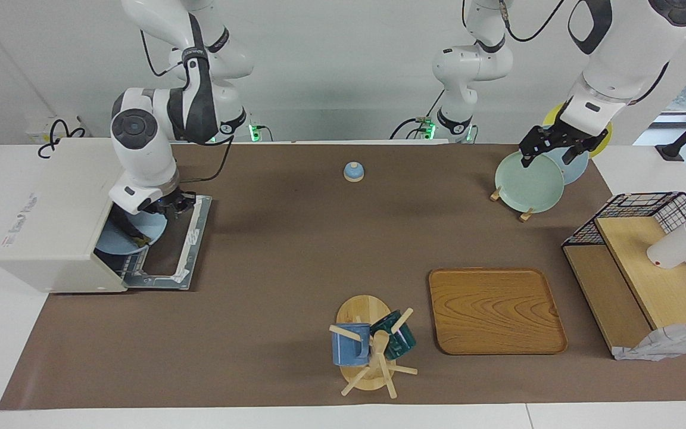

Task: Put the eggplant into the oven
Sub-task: 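Push the plate into the oven and open the right gripper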

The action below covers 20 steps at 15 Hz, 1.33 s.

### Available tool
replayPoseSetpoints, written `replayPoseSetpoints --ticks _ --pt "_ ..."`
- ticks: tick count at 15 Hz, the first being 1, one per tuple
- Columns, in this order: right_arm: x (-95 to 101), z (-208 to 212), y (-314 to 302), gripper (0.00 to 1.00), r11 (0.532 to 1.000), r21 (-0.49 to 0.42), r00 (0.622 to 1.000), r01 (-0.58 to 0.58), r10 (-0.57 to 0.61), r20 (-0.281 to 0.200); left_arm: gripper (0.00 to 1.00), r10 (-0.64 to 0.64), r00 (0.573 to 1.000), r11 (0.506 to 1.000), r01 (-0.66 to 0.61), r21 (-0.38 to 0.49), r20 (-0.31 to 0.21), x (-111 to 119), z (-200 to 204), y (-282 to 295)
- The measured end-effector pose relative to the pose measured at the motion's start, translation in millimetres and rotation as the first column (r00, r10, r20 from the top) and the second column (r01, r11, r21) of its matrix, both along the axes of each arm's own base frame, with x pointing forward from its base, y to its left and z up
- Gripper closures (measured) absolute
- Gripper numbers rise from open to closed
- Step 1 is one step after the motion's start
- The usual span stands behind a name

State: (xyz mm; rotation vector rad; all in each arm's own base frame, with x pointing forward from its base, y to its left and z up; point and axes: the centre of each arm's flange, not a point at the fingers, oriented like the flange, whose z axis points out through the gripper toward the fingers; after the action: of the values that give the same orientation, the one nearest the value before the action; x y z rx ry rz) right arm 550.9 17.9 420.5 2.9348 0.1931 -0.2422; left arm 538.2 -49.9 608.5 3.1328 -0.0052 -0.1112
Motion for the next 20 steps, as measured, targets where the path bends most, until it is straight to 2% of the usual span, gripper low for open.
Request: replayPoseSetpoints --ticks 2,3,8,12,20 --pt "2.9 2.1 26.4 0.97 0.998 0.037 0.998 0.048 -0.050 0.043 0.00 0.000 1.000 1.000 0.000 0.000 0.000 0.0 0.0 0.0" --pt "4.2 -1.0 36.5 0.99 0.996 0.052 0.995 0.070 -0.073 0.062 0.00 0.000 1.000 1.000 0.000 0.000 0.000 0.0 0.0 0.0" --pt "6.8 -50.3 50.3 0.99 0.987 0.069 0.983 0.146 -0.153 0.101 0.00 0.000 1.000 1.000 0.000 0.000 0.000 0.0 0.0 0.0" --pt "10.6 -89.3 52.9 0.99 0.985 0.059 0.983 0.163 -0.168 0.077 0.00 0.000 1.000 1.000 0.000 0.000 0.000 0.0 0.0 0.0" --pt "-0.8 -118.6 38.8 0.99 0.982 0.053 0.981 0.179 -0.182 0.062 0.00 0.000 1.000 1.000 0.000 0.000 0.000 0.0 0.0 0.0"
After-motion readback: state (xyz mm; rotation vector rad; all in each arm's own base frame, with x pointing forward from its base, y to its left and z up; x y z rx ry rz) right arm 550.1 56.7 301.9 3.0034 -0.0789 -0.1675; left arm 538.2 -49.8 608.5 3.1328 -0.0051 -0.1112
